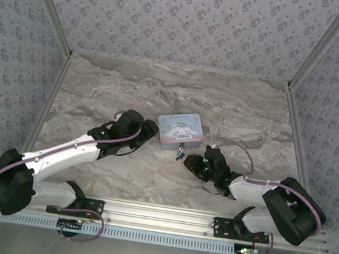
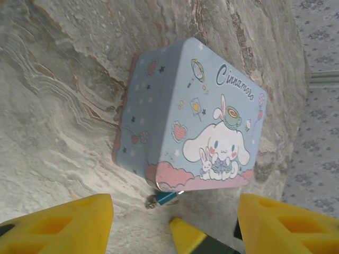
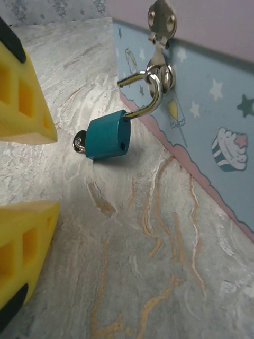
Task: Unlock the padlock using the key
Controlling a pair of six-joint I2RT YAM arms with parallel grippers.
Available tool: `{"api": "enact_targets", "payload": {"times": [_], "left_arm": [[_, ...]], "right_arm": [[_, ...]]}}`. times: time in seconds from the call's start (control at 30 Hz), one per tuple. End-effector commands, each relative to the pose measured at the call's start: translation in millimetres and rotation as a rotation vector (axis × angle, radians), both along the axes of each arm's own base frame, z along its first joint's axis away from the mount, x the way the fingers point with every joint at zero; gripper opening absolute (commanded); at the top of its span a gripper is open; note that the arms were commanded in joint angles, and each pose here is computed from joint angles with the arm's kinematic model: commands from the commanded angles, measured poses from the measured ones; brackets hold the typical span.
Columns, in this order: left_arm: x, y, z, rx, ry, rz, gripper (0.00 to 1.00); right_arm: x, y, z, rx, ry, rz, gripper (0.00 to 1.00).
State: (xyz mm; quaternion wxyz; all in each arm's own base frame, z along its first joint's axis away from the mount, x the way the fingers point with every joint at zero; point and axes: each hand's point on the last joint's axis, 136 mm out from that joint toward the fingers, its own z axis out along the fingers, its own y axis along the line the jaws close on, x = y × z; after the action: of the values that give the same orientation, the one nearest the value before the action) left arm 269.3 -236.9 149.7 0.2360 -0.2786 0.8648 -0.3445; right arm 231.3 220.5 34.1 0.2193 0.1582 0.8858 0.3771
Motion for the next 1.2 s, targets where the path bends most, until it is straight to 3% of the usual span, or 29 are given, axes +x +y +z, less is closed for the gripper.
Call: {"api": "enact_targets", "payload": {"times": [0.0,0.13,0.33,0.5,0.6,0.87,1.17], "left_arm": [[7,6,9,0.059,-0.039,-0.010,0.64],[9,6,10,0.096,-0.067,-0.056,0.64],[13,-3,10,0.164,-0.128,-0.186,0.67],[16,-8,3,0.170,-0.124,-0.253,0.76],[16,-10,0,0.180,-0.129,-0.282,0.85],[21,-10,-4,0.224,-0.158,-0.316,0.93],[29,-8,-14,0.210,-0.123,-0.304,0.94]], "right_arm": [[-4,-18,-8,-0.100,-0.002,-0.012,0.44],[-1,-24,3,-0.130,-0.088,0.023,0.58],[11,-13,40,-0.028,-0.243,0.127,0.81],[19,-6,65,0.043,-0.325,0.175,0.99],[19,-1,76,0.068,-0.363,0.204,1.00],[15,-4,74,0.051,-0.353,0.210,1.00],[12,-10,70,-0.004,-0.348,0.193,1.00]]}}
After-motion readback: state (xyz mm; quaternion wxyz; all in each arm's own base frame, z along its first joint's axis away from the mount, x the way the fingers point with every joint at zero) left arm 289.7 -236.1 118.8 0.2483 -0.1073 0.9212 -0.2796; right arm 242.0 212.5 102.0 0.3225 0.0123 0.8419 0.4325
